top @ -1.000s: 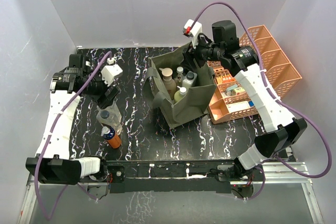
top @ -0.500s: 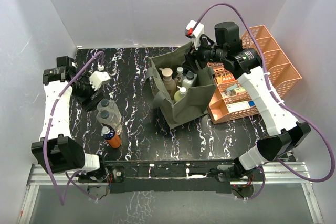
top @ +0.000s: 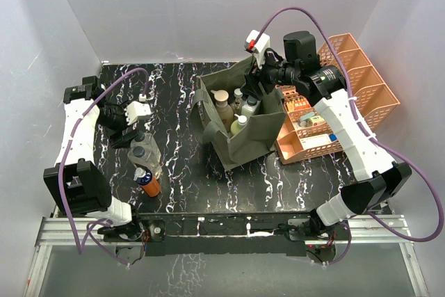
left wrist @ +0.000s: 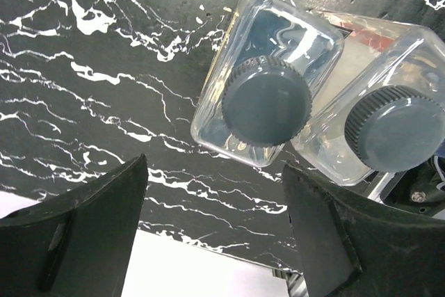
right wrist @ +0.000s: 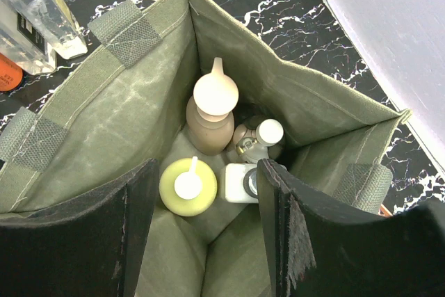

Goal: Place the personal care products into the canvas bag
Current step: Pick up the care product from the center of the board.

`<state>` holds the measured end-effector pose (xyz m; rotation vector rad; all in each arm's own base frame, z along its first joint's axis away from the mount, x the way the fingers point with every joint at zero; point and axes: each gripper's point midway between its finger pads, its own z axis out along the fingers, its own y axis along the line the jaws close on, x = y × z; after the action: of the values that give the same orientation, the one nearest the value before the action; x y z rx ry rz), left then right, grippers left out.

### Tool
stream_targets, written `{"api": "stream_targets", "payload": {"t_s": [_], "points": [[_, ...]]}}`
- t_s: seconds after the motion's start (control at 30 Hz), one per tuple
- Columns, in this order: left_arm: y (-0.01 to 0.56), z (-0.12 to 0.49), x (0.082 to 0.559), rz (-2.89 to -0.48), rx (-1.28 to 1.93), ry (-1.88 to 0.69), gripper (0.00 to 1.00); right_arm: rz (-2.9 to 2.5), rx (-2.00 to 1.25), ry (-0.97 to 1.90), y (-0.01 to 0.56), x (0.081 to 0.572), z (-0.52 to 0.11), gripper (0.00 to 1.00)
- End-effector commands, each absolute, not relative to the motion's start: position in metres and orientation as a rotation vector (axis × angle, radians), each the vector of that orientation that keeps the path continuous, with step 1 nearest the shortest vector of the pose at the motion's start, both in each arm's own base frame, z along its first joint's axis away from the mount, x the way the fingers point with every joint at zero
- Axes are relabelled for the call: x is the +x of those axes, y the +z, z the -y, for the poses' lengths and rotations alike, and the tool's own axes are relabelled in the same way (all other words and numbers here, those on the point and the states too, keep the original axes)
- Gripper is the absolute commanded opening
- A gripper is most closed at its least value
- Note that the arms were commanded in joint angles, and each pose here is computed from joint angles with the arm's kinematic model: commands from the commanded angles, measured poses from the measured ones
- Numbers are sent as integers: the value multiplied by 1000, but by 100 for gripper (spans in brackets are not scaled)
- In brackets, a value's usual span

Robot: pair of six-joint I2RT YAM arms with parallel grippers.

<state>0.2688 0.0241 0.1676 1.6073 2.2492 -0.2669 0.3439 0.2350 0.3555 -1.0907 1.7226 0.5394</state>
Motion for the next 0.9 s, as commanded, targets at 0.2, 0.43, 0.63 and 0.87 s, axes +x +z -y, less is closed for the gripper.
{"api": "stream_targets", "payload": {"t_s": [0.2, 0.43, 0.63, 0.87], "points": [[165, -4, 259, -2017, 1787, -330, 76, -1644, -1080, 529, 378, 340, -233, 61], [161, 5, 256, -1934, 1869, -363, 71, -1651, -1081, 535, 375, 341, -234, 61], [158, 9, 258, -1889, 1923, -375, 65, -1656, -1084, 540, 372, 342, -235, 61], [157, 13, 265, -1839, 1978, -363, 57, -1664, -1085, 544, 369, 342, -235, 62]]}}
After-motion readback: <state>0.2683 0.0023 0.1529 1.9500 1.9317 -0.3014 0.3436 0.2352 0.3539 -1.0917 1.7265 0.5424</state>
